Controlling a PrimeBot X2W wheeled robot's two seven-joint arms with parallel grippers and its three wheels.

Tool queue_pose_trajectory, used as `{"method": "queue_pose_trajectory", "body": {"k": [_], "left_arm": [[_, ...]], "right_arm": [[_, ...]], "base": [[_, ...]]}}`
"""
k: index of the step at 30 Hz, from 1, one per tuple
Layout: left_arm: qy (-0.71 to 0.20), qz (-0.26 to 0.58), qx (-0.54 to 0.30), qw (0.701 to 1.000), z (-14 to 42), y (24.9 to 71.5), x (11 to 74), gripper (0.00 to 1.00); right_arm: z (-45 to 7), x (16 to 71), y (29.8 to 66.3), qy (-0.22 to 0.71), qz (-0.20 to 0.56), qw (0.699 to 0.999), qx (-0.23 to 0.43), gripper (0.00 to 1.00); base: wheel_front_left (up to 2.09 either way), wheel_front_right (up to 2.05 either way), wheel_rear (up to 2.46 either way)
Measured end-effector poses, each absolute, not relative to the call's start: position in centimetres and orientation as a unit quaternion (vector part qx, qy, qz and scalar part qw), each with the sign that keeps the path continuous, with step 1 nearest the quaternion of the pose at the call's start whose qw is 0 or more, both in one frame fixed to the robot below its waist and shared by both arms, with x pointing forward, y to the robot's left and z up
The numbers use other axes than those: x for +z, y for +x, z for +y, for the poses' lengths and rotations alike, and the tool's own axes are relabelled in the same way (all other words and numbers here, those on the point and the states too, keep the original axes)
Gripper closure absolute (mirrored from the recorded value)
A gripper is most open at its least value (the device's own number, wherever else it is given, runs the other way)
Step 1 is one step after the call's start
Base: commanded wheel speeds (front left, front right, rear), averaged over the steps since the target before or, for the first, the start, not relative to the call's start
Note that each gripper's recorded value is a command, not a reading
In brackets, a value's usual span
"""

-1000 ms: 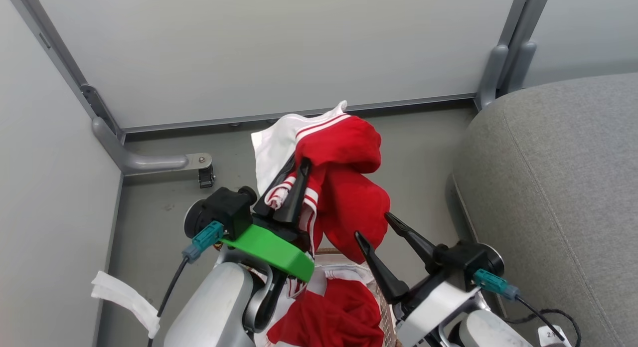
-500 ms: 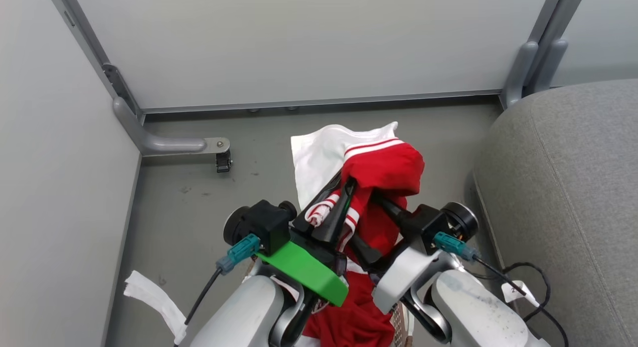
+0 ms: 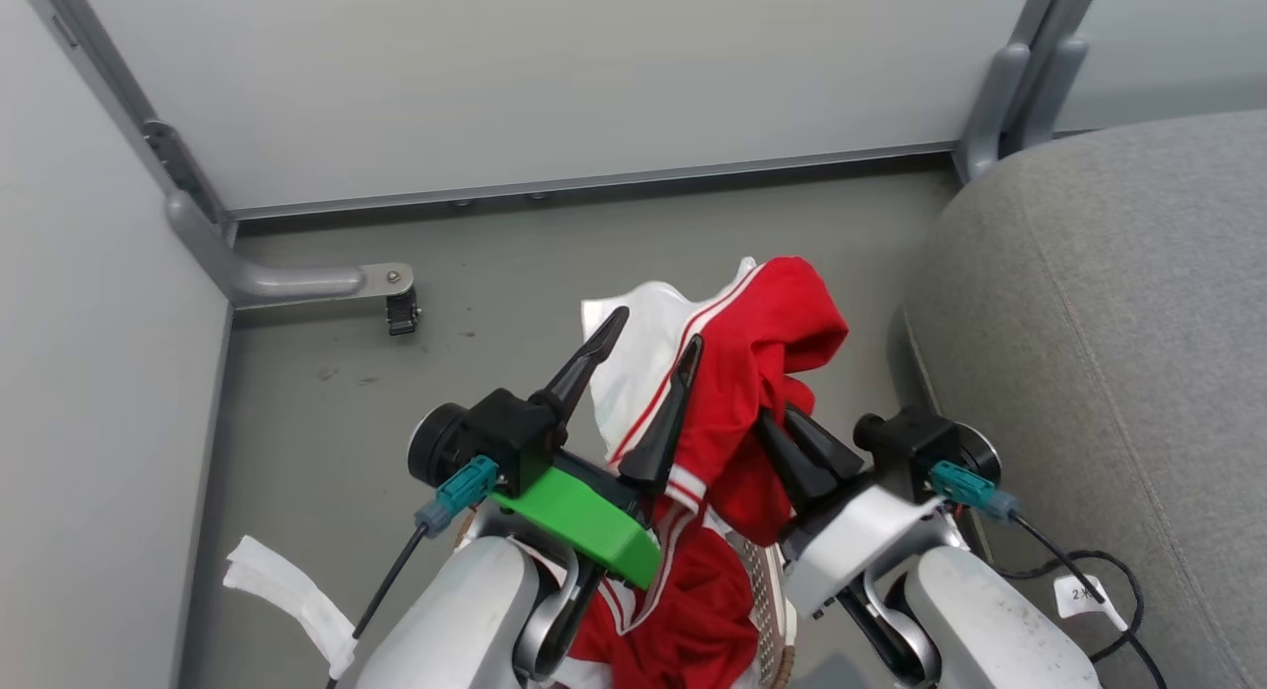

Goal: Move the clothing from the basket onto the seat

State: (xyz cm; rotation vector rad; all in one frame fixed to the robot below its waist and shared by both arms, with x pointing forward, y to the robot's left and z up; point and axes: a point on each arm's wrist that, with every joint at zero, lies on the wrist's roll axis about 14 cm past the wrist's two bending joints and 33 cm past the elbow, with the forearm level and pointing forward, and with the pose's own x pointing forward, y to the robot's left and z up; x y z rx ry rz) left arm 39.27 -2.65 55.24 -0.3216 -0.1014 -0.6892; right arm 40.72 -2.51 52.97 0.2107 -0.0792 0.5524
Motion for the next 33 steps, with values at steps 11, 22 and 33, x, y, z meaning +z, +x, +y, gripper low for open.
{"method": "queue_pose_trajectory", "body": {"k": [11, 22, 33], "left_arm": [[-0.150, -0.013, -0.409, 0.900, -8.3, 38.5, 52.9, 0.00], [-0.154, 0.015, -0.526, 0.836, -16.3, 34.2, 52.2, 0.00], [-0.160, 0.055, -0.569, 0.805, -19.3, 32.9, 49.6, 0.00]], "right_arm": [[-14.3, 51.6, 38.4, 0.126, -0.039, 0.987, 0.093, 1.00], [-25.8, 51.1, 31.3, 0.099, -0.048, 0.990, -0.092, 1.00], [-34.8, 54.5, 29.5, -0.026, -0.056, 0.984, -0.168, 1.00]], "base": [[0.00, 0.00, 0.00], [0.00, 0.00, 0.00], [0.00, 0.00, 0.00]]}}
